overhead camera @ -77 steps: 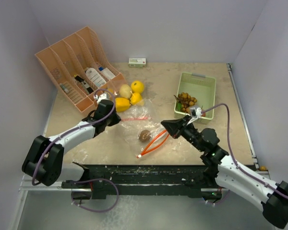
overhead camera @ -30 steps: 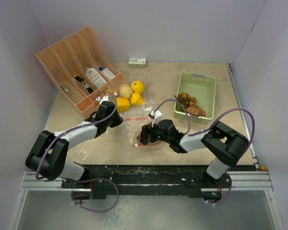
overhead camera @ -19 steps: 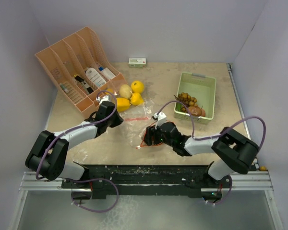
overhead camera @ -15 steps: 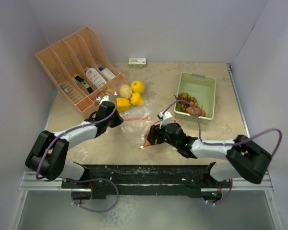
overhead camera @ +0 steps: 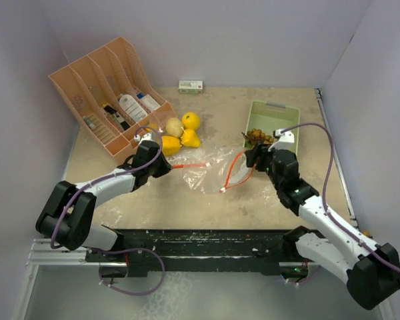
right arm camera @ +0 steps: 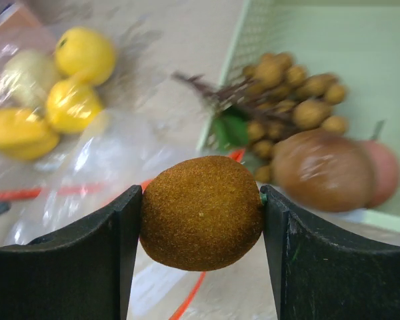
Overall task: Open the zip-top bag and remove the fake food
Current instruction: Pick up the fake fruit from the zipper food storage bag, then place the fake fruit in the bin, then move the zipper food storage bag to the center of the board.
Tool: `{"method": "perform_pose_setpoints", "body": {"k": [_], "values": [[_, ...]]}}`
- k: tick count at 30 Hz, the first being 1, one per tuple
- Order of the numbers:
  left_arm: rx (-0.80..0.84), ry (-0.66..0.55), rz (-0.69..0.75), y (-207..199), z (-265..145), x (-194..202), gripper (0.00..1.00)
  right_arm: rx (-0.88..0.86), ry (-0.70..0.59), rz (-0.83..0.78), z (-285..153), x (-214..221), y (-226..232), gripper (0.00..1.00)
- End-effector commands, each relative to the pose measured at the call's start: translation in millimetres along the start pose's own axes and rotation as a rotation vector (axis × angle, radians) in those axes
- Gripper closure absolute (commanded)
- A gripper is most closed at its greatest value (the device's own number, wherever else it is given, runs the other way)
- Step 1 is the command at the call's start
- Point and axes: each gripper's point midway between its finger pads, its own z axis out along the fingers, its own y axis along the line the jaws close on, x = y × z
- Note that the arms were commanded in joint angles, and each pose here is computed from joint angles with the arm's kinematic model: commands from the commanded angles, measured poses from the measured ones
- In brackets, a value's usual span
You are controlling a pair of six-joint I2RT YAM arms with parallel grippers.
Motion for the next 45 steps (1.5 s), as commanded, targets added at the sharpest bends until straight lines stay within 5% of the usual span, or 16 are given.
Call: {"method": "perform_pose_setpoints", "body": {"k": [1,11,13,16,19,24,33,38,40,45], "values": [[0.063,-0.038,-0.033,-19,0,-15,1.0,0.117,-0.01,-0.041,10,-37,-33,0.7],[0.051,-0.026,-0.035,-7,-5,-4,1.0,0.286,0.011,0.01,66,-68,-91,0.66],[0.053,-0.024,-0.031,-7,-5,-3,1.0,0.316,0.028,0.029,77,-66,-99,0.56],[0.056,-0.02,-0.029,-7,-6,-2,1.0,0.344,0.043,0.033,79,-65,-104,0.18],[0.059,-0.026,-0.025,-6,-6,-2,1.0,0.313,-0.021,0.016,66,-71,-101,0.08],[0.083,-0.022,-0.026,-11,1,-1,1.0,0.281,-0.04,0.0,41,-64,-98,0.08],[0.114,0.001,-0.02,-21,12,-2,1.0,-0.08,0.032,0.105,21,-16,-40,0.45],[0.126,-0.008,-0.018,-26,12,-6,0.99,-0.193,0.186,0.013,12,29,6,0.32],[0.152,-0.014,-0.016,-32,12,-8,0.88,-0.18,0.202,0.001,9,38,9,0.26],[0.251,-0.025,-0.014,-49,6,-10,0.39,-0.194,0.224,0.026,12,55,8,0.23]]}}
